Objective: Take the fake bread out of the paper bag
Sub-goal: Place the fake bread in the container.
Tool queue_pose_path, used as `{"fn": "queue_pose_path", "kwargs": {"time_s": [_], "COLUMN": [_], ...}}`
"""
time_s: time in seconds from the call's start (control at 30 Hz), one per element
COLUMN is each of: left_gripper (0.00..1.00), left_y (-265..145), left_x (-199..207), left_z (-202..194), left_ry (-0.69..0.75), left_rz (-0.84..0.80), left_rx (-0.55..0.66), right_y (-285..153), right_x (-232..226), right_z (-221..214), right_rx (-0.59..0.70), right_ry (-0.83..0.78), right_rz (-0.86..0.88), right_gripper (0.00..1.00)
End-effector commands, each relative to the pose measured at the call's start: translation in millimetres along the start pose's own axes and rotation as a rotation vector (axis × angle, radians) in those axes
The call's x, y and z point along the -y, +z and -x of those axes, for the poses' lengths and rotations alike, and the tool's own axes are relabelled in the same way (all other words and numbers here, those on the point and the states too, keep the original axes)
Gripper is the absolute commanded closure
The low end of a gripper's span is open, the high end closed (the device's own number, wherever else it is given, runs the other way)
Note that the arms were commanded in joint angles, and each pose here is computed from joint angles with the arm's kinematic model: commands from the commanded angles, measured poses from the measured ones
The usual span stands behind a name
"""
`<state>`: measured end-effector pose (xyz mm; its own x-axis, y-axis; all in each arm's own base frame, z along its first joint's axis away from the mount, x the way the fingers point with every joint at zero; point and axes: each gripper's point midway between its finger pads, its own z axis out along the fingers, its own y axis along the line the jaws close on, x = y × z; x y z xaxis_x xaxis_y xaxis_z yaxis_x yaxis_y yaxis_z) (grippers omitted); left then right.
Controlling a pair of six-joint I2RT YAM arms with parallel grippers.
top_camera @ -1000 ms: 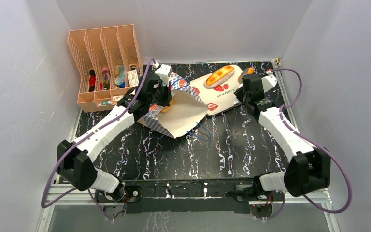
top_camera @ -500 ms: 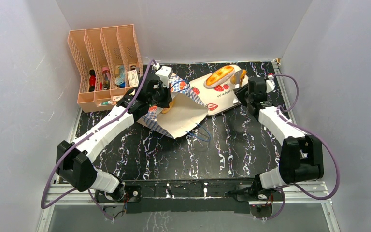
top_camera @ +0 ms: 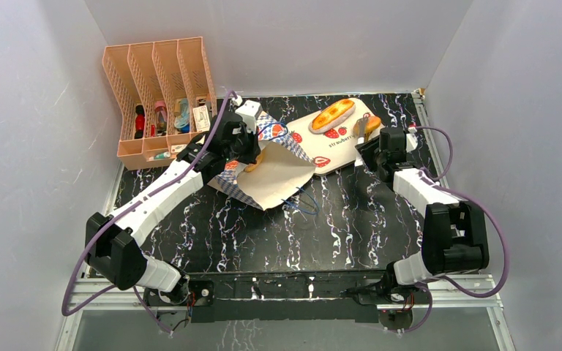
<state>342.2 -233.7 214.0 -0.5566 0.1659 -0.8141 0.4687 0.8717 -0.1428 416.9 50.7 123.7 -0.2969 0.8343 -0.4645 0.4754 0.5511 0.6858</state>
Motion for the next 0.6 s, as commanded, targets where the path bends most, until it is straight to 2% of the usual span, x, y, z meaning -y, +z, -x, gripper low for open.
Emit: {"fn": "queue_pose_path", "kwargs": {"time_s": [0.0, 0.57], "left_gripper": [1.00, 1.00], "left_y": [-13.3, -23.1], "left_x": [2.9, 7.1], "left_z": [9.1, 18.1], "left_ry": [-0.013, -0.048], "left_rz": [-0.018, -0.037], "left_rx": [0.035, 0.094], "right_y": [-14.1, -46.1], "right_x": [-17.0, -14.8], "right_z": [17.6, 26.4], "right_rx": [0.059, 0.072], "right_ry": [0.008, -0.010], "right_rz": [0.060, 0.029], "right_gripper": [0.65, 0.63]}}
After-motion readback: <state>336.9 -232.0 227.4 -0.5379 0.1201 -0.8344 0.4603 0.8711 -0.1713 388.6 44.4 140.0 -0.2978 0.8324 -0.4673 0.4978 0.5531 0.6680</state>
